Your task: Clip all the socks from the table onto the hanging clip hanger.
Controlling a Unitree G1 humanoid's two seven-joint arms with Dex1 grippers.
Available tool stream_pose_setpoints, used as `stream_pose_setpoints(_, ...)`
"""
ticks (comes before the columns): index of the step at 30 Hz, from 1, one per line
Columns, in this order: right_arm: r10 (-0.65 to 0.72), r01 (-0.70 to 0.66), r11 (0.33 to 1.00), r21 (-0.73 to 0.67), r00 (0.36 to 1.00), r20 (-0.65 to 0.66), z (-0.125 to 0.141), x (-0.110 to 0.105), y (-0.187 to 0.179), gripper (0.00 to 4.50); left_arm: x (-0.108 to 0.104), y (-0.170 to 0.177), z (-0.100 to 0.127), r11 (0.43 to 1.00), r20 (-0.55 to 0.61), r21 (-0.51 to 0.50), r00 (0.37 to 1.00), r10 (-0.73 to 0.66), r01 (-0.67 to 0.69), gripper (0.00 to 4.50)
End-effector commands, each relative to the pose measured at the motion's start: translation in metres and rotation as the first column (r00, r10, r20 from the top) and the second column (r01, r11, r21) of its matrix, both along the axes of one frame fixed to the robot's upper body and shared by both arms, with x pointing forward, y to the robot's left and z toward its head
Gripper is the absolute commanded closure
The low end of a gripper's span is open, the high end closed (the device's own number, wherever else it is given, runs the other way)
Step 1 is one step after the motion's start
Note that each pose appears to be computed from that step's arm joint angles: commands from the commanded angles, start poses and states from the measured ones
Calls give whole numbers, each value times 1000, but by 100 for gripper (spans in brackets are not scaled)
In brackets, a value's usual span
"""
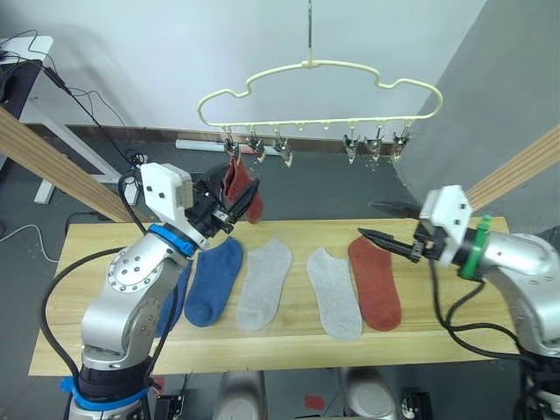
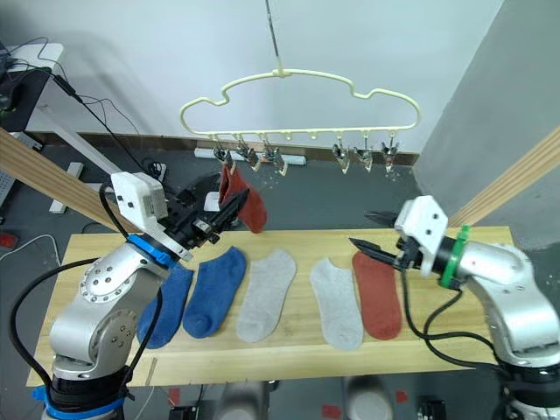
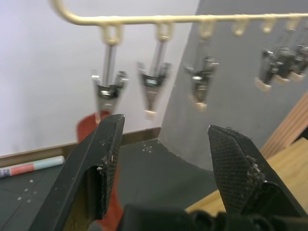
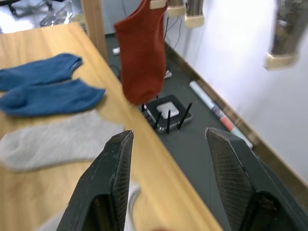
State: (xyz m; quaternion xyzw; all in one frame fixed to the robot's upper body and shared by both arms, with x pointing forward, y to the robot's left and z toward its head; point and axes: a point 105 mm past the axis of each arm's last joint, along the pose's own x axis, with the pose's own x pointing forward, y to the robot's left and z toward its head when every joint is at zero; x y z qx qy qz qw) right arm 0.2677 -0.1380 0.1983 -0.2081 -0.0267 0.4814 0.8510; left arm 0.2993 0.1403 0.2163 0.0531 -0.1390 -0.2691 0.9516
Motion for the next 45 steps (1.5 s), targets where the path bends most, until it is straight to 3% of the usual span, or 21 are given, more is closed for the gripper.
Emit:
stream_pose_setpoints(1, 46, -46, 999, 26, 999, -19, 15, -11, -2, 202, -10, -6, 7, 1000, 55, 3, 998, -18, 18, 146)
stream_pose_setpoints(7, 78, -80, 996, -35, 995, -55, 28, -9, -12, 202, -11, -15, -1, 999, 52, -32, 999, -9, 10, 146)
stream_pose_setpoints(14, 91, -91, 996, -9, 995, -42, 28, -8, -1, 202, -6, -17, 1, 997, 107, -69, 993, 39, -31, 146)
stream_pose_setpoints(18, 99, -99, 995, 8, 994, -46, 27, -9, 5, 197, -2, -14, 3, 993, 135, -81, 986, 101, -91, 224)
stream_pose_setpoints(27, 105, -104, 994, 16, 993, -52, 26, -10, 9, 197, 12, -7, 5, 973, 148, -137, 967, 208, -188, 224)
stream_pose_setpoints(45, 115, -115, 993, 9, 991, -69, 27, -11, 8, 197, 31, -12, 22, 963, 179, -186, 957, 227, -193, 224)
